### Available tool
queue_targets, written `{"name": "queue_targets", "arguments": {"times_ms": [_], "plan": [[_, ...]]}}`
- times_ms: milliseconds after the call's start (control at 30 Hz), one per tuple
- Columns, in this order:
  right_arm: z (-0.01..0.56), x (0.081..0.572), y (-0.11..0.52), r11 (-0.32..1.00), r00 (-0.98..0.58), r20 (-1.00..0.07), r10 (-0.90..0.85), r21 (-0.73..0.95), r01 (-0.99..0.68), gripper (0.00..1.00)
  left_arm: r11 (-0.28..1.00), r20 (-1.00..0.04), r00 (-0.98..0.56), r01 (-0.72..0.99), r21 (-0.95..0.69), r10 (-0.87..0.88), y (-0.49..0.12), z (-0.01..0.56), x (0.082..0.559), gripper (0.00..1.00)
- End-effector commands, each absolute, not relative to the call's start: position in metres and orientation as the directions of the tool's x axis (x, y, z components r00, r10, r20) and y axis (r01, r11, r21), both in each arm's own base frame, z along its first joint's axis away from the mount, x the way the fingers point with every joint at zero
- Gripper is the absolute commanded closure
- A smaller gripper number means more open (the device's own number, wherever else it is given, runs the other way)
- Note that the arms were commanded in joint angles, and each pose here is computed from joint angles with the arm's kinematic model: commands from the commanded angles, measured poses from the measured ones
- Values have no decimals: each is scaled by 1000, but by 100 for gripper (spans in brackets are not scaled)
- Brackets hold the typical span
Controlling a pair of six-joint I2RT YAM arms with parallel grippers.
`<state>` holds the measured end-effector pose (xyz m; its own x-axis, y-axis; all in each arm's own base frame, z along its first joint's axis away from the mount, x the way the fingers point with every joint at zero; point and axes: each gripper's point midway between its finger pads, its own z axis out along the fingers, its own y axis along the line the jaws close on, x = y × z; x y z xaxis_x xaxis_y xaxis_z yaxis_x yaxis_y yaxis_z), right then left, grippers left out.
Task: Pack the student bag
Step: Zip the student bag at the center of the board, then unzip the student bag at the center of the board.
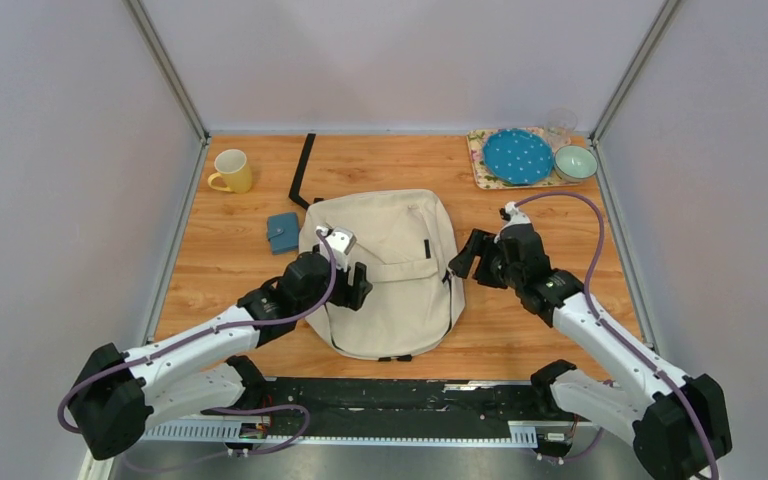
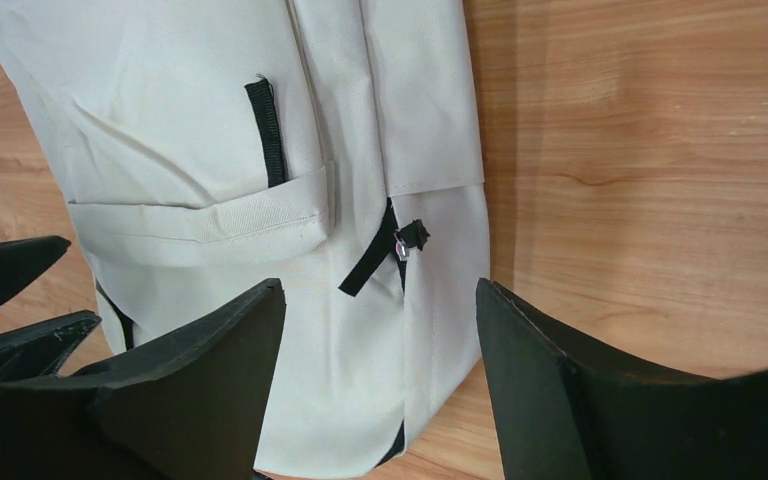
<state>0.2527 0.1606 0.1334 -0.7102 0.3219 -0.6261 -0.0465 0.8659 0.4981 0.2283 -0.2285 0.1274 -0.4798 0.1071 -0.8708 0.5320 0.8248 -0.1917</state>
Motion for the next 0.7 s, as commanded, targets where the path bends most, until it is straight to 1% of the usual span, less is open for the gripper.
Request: {"name": "queue_targets", "arguments": {"times_ms": [0, 100, 233, 267, 300, 367, 400, 467, 533, 567, 600, 633, 667], "plan": [[150, 269, 182, 816, -711, -601, 365, 574, -65, 26, 850, -826, -559, 468, -241, 73, -216, 112, 224, 20], [123, 264, 187, 825, -778, -534, 331, 564, -36, 25, 810, -844, -534, 515, -280, 48, -230, 125, 226, 20], [99, 259, 194, 810, -807, -498, 318, 585, -42, 23, 748, -877, -480, 594, -297, 33, -254, 153, 233, 20], [96, 259, 196, 806, -808, -494, 321, 590, -41, 22, 736, -887, -461, 608, -298, 22, -260, 168, 238, 20], [89, 258, 197, 806, -818, -481, 316, 591, -36, 22, 734, -884, -466, 613, -293, 38, -265, 166, 241, 19], [84, 260, 201, 797, -819, -482, 312, 602, -51, 21, 715, -891, -453, 633, -297, 31, -276, 182, 247, 20], [79, 259, 203, 794, -829, -469, 304, 605, -51, 21, 716, -884, -465, 631, -297, 43, -280, 178, 250, 19], [77, 262, 207, 787, -825, -480, 300, 613, -71, 21, 697, -889, -457, 649, -306, 36, -290, 187, 255, 19], [74, 267, 208, 786, -820, -488, 298, 613, -78, 21, 695, -876, -479, 646, -317, 46, -299, 182, 260, 19], [71, 267, 208, 788, -821, -487, 298, 611, -77, 21, 690, -879, -475, 648, -322, 36, -306, 191, 265, 19], [69, 266, 208, 789, -824, -483, 295, 609, -75, 22, 700, -863, -502, 634, -329, 48, -310, 182, 270, 19], [69, 270, 210, 784, -819, -490, 297, 615, -83, 23, 709, -852, -520, 623, -330, 60, -311, 177, 273, 19], [68, 270, 211, 782, -819, -489, 300, 617, -81, 27, 710, -854, -517, 621, -334, 51, -318, 186, 280, 19]]}}
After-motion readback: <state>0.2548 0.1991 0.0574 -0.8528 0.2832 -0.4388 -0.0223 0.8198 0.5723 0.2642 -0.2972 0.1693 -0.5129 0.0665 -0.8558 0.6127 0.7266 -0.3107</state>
